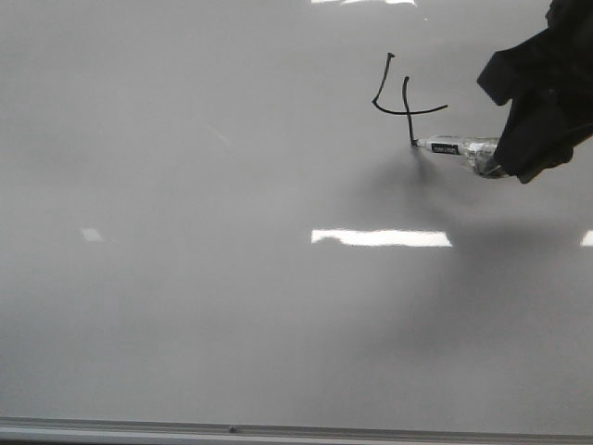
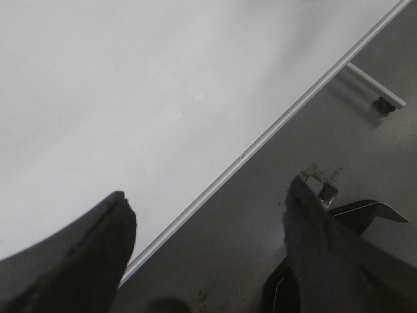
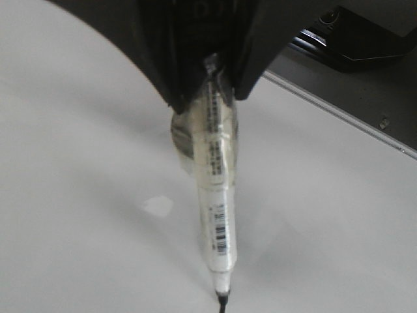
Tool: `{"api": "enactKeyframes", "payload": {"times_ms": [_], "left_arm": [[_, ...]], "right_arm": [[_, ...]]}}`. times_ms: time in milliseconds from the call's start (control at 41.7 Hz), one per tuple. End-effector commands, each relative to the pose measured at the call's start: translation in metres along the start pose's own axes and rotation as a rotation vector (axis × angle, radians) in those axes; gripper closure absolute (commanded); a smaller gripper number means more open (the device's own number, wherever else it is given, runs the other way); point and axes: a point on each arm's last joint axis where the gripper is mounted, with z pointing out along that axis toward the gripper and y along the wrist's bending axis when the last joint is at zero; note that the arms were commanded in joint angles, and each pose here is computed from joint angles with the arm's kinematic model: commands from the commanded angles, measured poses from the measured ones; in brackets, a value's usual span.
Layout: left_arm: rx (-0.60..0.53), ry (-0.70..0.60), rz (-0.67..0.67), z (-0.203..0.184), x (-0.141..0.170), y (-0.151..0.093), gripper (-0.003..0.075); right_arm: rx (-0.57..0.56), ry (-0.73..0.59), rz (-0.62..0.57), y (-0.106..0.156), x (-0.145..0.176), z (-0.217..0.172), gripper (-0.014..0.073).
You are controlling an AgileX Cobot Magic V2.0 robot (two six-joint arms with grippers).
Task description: Write number 4 on whiteboard
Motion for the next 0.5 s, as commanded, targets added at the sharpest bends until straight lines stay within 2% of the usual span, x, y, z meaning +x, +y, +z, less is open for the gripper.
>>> {"api": "enactKeyframes", "payload": {"times_ms": [0, 96, 288, 480], "left_arm": [[-0.014, -0.089, -0.014, -0.010, -0.009, 0.000, 0.0248], [-0.015, -0.092, -0.013, -0.010, -0.009, 0.000, 0.0248], [0.018, -0.107, 0.038, -0.009, -0.012, -0.005, 0.0248], [0.114, -0.140, 0.152, -0.008, -0.017, -0.023, 0.0248]], "right_arm": [[0.008, -0.105, -0.018, 0.000, -0.014, -0.016, 0.0663], [-0.010, -0.130, -0.030, 0.005, -0.014, -0.025, 0.0663], [-0.108, -0.206, -0.143, 0.030, -0.009, -0.064, 0.0663], [-0.180, -0.217, -0.359, 0.051, 0.008, -0.101, 0.0663]]}}
